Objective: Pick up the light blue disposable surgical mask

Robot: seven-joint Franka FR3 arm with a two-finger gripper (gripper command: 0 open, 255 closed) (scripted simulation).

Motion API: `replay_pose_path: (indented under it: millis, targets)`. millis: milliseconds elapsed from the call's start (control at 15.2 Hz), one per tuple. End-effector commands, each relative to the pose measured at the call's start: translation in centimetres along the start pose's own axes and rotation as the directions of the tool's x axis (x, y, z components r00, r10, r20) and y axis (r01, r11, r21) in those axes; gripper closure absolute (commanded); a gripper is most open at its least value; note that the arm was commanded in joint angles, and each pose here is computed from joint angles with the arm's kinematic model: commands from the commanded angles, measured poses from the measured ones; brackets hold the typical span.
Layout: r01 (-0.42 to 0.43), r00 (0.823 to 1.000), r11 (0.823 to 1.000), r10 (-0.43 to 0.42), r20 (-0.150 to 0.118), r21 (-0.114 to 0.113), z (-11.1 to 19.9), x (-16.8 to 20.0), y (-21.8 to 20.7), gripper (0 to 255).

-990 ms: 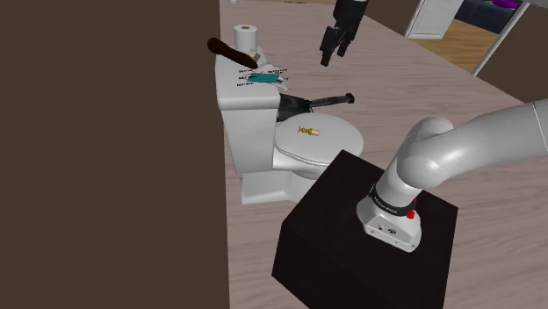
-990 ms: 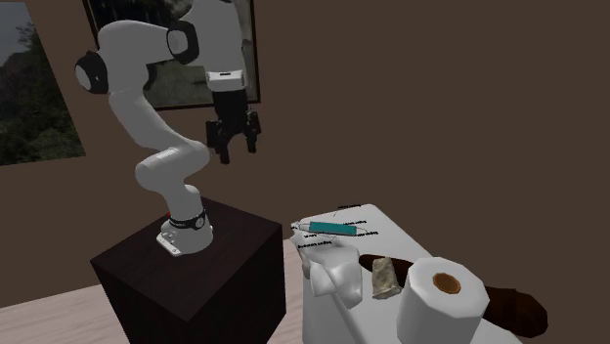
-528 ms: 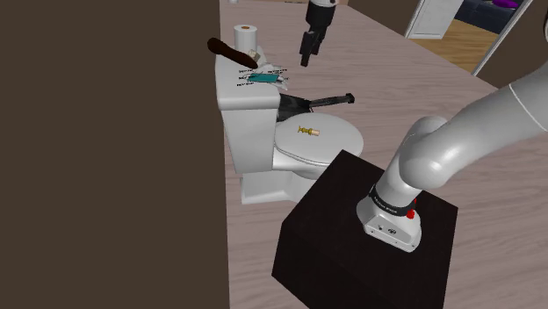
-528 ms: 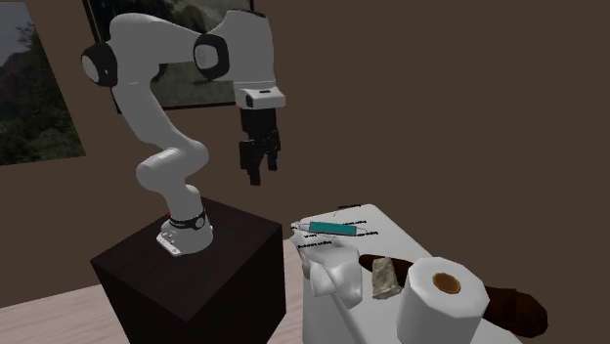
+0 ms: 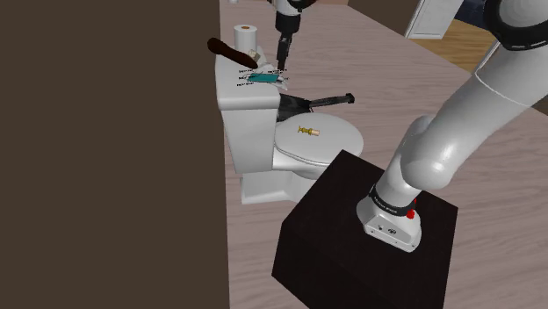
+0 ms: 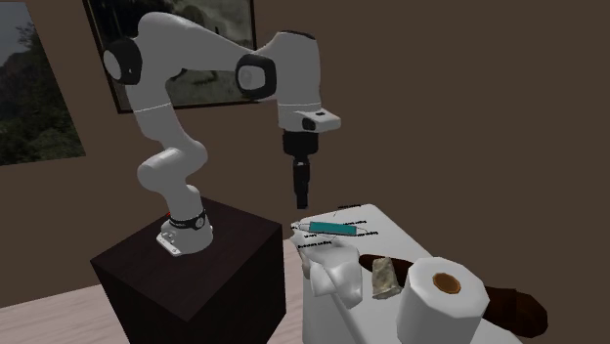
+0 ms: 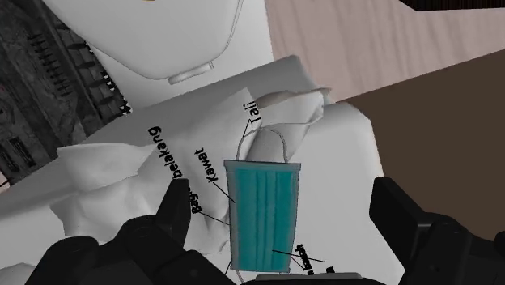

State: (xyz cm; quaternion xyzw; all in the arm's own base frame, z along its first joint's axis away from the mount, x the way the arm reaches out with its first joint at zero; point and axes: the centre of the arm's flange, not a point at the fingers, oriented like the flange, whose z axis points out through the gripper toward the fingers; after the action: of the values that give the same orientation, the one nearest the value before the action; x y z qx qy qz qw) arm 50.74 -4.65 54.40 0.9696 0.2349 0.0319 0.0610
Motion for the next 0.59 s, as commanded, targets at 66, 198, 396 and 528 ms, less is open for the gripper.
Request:
replay_pose_path:
  millis: [66, 198, 396, 528]
  targets:
    - [0.113, 0.994, 0.994, -0.113, 0.005, -0.009, 1.8, 3.7, 0.4, 0]
    - [0.186, 0.983, 0.983, -0.186, 0.009, -0.014, 3.0, 6.1, 0.5, 0]
    - [0.241, 0.971, 0.97, -0.241, 0.012, -0.018, 4.3, 8.0, 0.4, 0]
    - [0.241, 0.971, 0.97, -0.241, 0.012, -0.018, 5.4, 7.9, 0.2, 0]
